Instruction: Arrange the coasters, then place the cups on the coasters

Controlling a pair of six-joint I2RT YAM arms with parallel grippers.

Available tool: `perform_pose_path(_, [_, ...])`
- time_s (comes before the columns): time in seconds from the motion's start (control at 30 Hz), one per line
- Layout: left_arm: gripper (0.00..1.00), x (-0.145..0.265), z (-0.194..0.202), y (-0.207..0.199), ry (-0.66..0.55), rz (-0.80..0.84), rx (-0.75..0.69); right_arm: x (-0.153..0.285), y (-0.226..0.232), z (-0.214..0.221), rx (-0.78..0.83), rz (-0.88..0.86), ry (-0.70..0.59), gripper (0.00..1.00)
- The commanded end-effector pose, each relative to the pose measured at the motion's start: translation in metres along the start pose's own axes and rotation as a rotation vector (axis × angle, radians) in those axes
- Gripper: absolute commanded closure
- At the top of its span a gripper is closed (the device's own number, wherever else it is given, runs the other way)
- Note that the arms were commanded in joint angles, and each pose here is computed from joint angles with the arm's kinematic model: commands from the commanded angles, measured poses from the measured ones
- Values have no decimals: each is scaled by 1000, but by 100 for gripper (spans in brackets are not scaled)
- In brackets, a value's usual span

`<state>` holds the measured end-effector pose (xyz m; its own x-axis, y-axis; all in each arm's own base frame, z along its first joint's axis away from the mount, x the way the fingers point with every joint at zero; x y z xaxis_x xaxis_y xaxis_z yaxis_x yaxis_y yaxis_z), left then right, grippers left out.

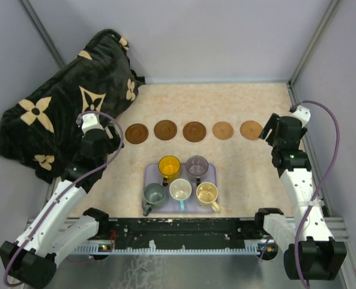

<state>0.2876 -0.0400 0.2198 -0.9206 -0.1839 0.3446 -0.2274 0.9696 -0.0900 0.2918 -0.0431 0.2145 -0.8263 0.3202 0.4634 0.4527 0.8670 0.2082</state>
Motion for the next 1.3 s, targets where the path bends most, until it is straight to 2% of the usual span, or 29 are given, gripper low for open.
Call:
perform_pose_path(0.0, [9, 10, -2, 10, 0, -28, -3, 12, 5, -45, -60, -1, -148, 22])
perform_pose_path(0.07, [1, 14, -2, 12, -2, -22, 6, 15, 2, -45, -68, 8, -155, 14])
perform_pose_path(0.13, [0, 16, 1, 12, 3, -16, 13, 16, -4, -40, -78, 34, -146, 4])
perform_pose_path(0.2, [0, 18, 3, 12, 10, -8, 18, 17, -10, -35, -78, 63, -134, 1])
perform_pose_path(0.37, [0, 21, 11, 11, 35, 10, 24, 22, -19, -28, -72, 103, -115, 1])
perform_pose_path(0.63, [0, 24, 28, 10, 101, 28, 11, 27, -15, -16, -59, 56, -67, 1])
perform_pose_path(0.8, [1, 31, 34, -3, 129, 139, -17, 31, -2, -1, -49, -24, 18, 2])
perform_pose_path(0.93, [1, 34, 54, -21, 207, 250, -17, 37, 17, 23, -46, -136, 132, 9])
perform_pose_path(1.07, [0, 37, 77, -40, 301, 335, 5, 54, 36, 41, -18, -218, 164, 14])
perform_pose_path(1.27, [0, 46, 85, -68, 299, 405, -43, 75, 55, 71, 48, -299, 247, 19])
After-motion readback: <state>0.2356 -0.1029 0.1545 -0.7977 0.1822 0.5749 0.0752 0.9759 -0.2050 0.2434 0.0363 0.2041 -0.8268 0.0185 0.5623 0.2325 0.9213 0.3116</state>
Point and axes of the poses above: each gripper's point midway between its finger pads, its own x axis back along the fingers, its own y axis along the line the jaws close on, z = x × y, the point moved 1 cm from there along x, back along the fingers, and after that the axes turned 4 degrees about -x, right-handed, at the moved point
